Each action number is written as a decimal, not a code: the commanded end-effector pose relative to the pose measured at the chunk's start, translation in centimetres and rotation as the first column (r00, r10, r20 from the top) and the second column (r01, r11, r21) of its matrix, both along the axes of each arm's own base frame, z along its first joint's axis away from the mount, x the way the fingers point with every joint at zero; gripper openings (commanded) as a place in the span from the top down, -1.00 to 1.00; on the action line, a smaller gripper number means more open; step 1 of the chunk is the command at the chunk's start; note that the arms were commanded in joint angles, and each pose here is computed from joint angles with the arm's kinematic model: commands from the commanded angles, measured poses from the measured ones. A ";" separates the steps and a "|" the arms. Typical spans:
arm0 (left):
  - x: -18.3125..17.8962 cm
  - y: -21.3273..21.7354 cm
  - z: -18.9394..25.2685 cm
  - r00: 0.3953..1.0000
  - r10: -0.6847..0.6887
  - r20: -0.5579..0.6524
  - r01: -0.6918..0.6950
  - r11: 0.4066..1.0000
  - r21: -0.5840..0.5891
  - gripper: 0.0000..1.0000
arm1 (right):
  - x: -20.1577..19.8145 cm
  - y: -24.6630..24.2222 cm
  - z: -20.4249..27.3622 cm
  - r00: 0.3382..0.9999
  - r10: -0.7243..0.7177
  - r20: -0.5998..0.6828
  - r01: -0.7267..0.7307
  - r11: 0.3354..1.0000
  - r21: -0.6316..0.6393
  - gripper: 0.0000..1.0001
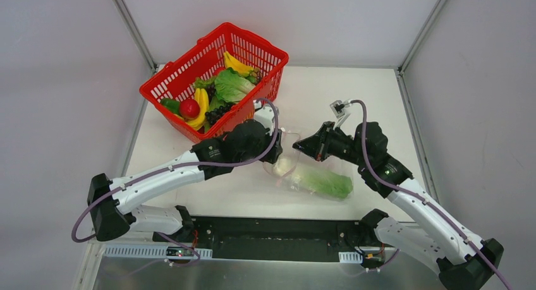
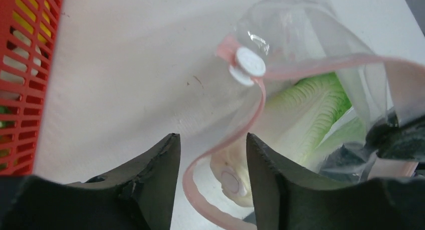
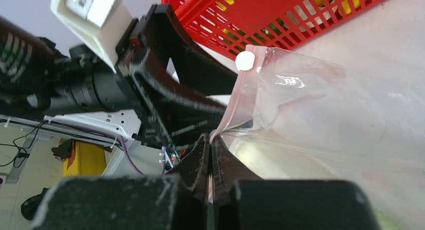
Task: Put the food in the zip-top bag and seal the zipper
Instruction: Adjust the zipper food storage bag at the center of the board.
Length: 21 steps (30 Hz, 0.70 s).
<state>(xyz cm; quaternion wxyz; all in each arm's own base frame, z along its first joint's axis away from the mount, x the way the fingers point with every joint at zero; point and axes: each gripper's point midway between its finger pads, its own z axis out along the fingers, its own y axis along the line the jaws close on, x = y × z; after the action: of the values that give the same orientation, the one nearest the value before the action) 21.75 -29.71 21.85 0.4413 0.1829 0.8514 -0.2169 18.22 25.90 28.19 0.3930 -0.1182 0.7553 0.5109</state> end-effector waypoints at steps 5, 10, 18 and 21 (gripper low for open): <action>2.3 -2.0 3.7 0.998 -0.039 0.049 0.047 0.984 -0.175 0.74 | -0.9 -0.4 1.1 0.998 0.020 0.053 -0.020 1.000 0.013 1.00; 2.6 -2.6 4.8 0.997 -0.043 0.067 0.055 0.979 -0.196 1.00 | -0.7 -0.8 1.2 0.999 0.000 0.052 0.000 1.000 -0.004 1.00; 2.7 -3.6 6.8 0.993 -0.071 0.095 0.091 0.970 -0.225 0.89 | -0.3 -1.5 1.5 0.997 -0.046 0.060 0.047 0.999 -0.022 1.00; 2.6 -3.8 5.9 0.993 -0.083 0.078 0.098 0.973 -0.210 0.38 | -0.3 -1.6 2.1 0.996 -0.052 0.069 0.053 0.999 -0.009 1.00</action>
<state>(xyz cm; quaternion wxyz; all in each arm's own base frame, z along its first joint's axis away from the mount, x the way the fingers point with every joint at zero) 23.99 -32.43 25.80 0.4624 0.1775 0.8160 -0.2981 17.71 24.64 26.60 0.3880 -0.1124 0.7777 0.4816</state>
